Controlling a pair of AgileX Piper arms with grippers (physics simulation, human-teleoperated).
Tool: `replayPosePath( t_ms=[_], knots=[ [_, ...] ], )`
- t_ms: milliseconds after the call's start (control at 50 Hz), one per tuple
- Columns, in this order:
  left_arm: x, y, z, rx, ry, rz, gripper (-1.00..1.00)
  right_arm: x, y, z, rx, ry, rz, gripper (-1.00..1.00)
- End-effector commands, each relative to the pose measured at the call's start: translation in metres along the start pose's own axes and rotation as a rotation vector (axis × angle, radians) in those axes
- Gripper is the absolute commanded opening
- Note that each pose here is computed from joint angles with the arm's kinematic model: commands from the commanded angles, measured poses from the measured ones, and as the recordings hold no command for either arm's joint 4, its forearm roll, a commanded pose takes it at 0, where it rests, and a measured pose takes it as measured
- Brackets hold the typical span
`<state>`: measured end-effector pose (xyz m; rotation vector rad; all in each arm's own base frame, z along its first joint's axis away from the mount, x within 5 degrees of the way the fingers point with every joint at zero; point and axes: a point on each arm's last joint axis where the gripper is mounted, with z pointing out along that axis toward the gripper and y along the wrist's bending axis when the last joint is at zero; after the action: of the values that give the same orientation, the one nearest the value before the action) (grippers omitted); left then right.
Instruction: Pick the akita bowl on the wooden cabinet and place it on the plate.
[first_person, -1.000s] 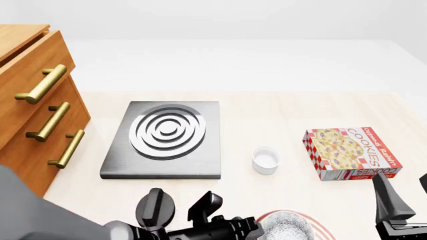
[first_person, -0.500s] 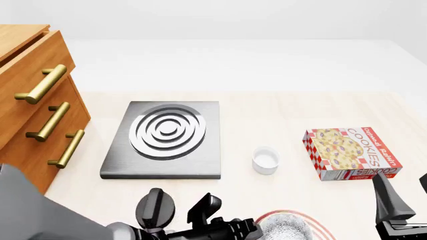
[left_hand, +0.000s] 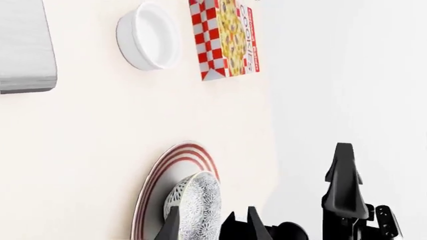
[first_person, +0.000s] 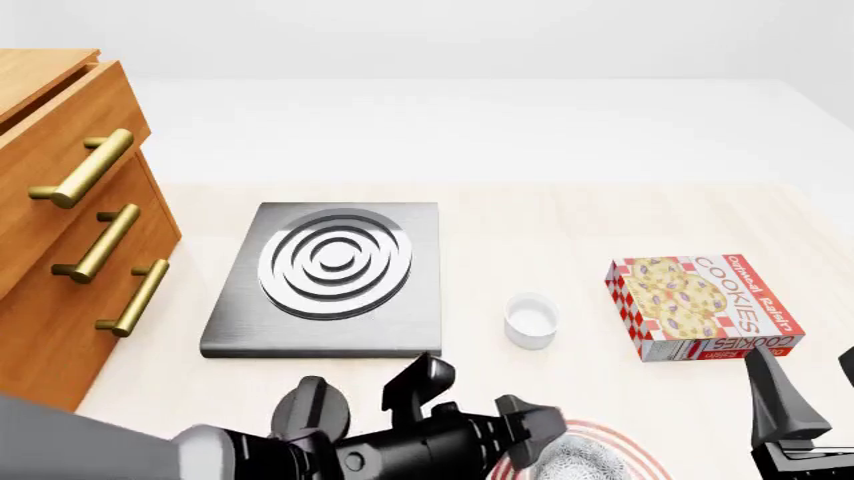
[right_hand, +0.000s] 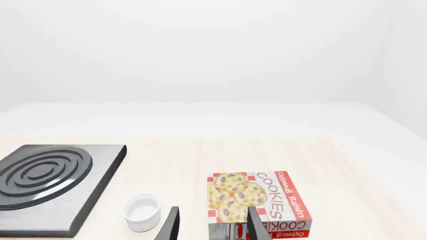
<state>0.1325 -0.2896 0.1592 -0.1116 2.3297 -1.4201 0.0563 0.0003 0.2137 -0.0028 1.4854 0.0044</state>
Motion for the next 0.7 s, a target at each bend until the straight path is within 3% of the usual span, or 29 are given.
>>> replayPosePath(
  t_ms=[20, 320, 440, 480, 620, 700],
  knots=[
    [-0.008, -0.015, -0.008, 0.013, -0.012, 0.037, 1.00, 0.000, 0.000, 0.000, 0.000, 0.000, 0.001, 1.00],
    [-0.031, -0.029, -0.022, 0.012, -0.068, 0.084, 1.00, 0.000, 0.000, 0.000, 0.000, 0.000, 0.000, 1.00],
    [-0.050, -0.041, -0.038, 0.038, -0.130, 0.121, 1.00, 0.000, 0.000, 0.000, 0.000, 0.000, 0.001, 1.00],
    [-0.060, -0.051, -0.049, 0.051, -0.163, 0.172, 1.00, 0.000, 0.000, 0.000, 0.000, -0.001, -0.001, 1.00],
    [-0.080, -0.058, -0.073, 0.066, -0.245, 0.224, 1.00, 0.000, 0.000, 0.000, 0.000, 0.000, 0.000, 1.00],
    [-0.100, -0.065, -0.101, 0.066, -0.335, 0.275, 1.00, 0.000, 0.000, 0.000, 0.000, 0.000, 0.000, 1.00]
  ],
)
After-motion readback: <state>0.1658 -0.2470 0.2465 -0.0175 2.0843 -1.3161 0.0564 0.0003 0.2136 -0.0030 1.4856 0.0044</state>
